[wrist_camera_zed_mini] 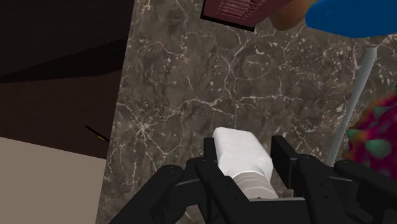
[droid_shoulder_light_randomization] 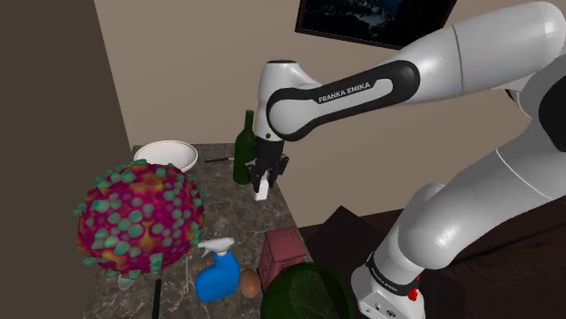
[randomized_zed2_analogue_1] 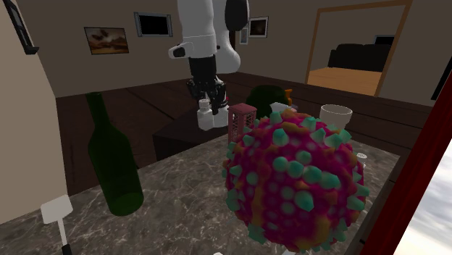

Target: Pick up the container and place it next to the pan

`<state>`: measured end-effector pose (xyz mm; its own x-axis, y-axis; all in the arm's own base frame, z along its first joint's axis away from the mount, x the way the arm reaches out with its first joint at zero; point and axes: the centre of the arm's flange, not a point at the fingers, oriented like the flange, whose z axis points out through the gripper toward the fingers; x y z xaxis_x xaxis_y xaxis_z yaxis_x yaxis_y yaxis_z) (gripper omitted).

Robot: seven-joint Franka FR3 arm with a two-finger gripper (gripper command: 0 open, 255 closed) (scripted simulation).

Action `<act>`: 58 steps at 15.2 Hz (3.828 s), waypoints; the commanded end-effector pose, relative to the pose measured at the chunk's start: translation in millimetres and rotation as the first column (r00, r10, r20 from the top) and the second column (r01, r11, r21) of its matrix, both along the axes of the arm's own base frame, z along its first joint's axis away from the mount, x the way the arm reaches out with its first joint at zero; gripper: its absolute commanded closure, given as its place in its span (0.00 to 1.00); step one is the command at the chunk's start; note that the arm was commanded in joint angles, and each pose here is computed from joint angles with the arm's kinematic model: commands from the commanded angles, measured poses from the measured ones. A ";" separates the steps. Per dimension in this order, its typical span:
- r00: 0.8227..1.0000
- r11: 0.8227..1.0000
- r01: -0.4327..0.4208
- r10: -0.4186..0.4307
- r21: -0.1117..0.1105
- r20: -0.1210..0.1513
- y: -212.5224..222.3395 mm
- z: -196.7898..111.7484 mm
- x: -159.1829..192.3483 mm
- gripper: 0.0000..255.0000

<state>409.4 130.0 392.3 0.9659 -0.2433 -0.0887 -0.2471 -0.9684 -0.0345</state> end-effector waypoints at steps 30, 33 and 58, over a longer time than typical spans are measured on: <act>1.000 1.000 0.000 0.000 0.000 0.000 -4.7 -76.9 218.4 1.00; 1.000 1.000 0.000 0.000 0.000 0.000 -4.7 -92.8 218.4 1.00; 1.000 1.000 0.000 0.000 0.000 0.000 -4.7 -152.8 218.4 0.00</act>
<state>627.7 125.2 239.5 0.9659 -0.2434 -0.0887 -0.2472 -0.9684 -0.0344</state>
